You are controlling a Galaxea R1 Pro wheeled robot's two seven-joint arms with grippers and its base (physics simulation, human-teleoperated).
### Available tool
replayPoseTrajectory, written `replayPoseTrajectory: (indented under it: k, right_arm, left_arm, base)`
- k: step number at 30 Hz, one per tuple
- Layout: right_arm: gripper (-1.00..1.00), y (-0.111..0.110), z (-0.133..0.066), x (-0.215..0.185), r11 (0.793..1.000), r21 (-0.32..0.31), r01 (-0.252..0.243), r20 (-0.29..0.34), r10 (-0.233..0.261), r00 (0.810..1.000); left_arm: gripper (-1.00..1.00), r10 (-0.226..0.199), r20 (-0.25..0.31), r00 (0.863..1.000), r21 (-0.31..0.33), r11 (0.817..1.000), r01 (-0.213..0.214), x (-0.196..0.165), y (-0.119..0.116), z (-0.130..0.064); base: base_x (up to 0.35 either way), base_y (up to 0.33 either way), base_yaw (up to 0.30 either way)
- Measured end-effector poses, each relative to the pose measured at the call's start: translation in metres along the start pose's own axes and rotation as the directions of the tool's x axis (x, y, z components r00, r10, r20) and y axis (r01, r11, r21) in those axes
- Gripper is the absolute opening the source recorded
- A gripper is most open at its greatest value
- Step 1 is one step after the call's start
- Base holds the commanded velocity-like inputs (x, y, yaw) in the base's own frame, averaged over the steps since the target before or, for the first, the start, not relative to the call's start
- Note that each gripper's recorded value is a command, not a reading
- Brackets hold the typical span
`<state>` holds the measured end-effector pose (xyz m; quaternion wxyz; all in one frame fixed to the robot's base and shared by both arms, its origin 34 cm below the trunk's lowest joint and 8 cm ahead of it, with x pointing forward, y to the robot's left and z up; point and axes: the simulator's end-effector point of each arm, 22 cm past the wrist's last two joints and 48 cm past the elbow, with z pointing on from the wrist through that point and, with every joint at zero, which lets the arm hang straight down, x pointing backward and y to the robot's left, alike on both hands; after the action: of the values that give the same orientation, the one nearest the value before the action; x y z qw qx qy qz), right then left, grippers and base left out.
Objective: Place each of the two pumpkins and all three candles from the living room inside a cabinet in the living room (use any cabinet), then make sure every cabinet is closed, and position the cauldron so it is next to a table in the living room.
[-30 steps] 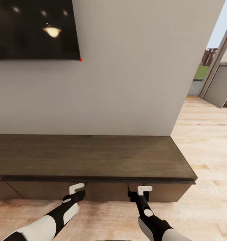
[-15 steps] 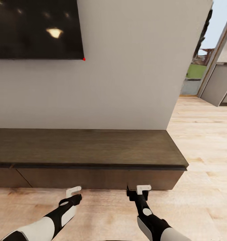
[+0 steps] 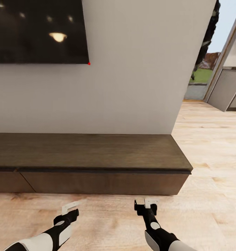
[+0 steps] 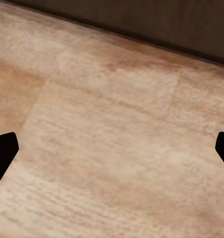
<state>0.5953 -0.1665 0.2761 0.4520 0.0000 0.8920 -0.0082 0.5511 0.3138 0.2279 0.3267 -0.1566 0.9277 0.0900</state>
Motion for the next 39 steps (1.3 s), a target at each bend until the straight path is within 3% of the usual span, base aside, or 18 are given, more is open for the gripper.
replayPoseTrajectory:
  k: [6, 9, 12, 16, 17, 19, 23, 30, 39]
  right_arm:
    - [1.0, -0.003, -0.006, -0.005, 1.0, 0.009, -0.009, 0.009, 0.009, 1.0]
    - [1.0, -0.013, -0.011, 0.006, 0.996, 0.045, -0.076, -0.017, 0.077, 0.997]
    - [1.0, -0.023, -0.02, 0.025, 0.992, 0.076, -0.102, -0.051, 0.106, 0.993]
    - [1.0, -0.034, -0.028, 0.032, 0.99, 0.098, -0.099, -0.035, 0.102, 0.994]
    - [1.0, -0.052, -0.038, 0.029, 0.984, 0.132, -0.116, 0.063, 0.108, 0.992]
    - [1.0, -0.058, -0.045, 0.032, 0.984, 0.142, -0.109, 0.083, 0.098, 0.992]
    - [1.0, -0.068, -0.058, 0.048, 0.982, 0.16, -0.099, 0.075, 0.088, 0.993]
    - [1.0, -0.069, -0.071, 0.038, 0.983, 0.157, -0.098, 0.093, 0.084, 0.992]
    - [1.0, -0.064, -0.081, 0.019, 0.984, 0.148, -0.098, 0.096, 0.084, 0.992]
  left_arm:
    - [1.0, -0.002, 0.011, 1.0, 0.001, 1.0, 0.002, -0.001, 0.002, -0.007]
    - [1.0, -0.002, 0.012, 1.0, 0.002, 1.0, 0.002, 0.001, 0.004, -0.011]
    - [1.0, -0.002, 0.015, 1.0, 0.004, 1.0, 0.002, 0.0, 0.004, -0.014]
    - [1.0, -0.006, 0.029, 1.0, 0.008, 1.0, 0.006, -0.007, 0.002, -0.018]
    - [1.0, -0.006, 0.02, 1.0, 0.001, 1.0, 0.006, 0.004, 0.006, -0.021]
    - [1.0, -0.003, 0.016, 1.0, 0.0, 1.0, 0.003, 0.013, 0.009, -0.024]
    - [1.0, 0.0, 0.008, 1.0, -0.005, 1.0, 0.0, 0.037, 0.018, -0.033]
    - [1.0, 0.005, -0.001, 1.0, -0.003, 1.0, -0.005, 0.034, 0.02, -0.046]
    - [1.0, -0.001, -0.011, 1.0, 0.024, 1.0, 0.001, 0.024, -0.001, -0.065]
  base:
    - [0.0, 0.0, 0.0]
    - [0.0, 0.0, 0.0]
    - [0.0, 0.0, 0.0]
    - [0.0, 0.0, 0.0]
    - [0.0, 0.0, 0.0]
    - [0.0, 0.0, 0.0]
    - [0.0, 0.0, -0.016]
    - [0.0, 0.0, -0.137]
    - [0.0, 0.0, -0.093]
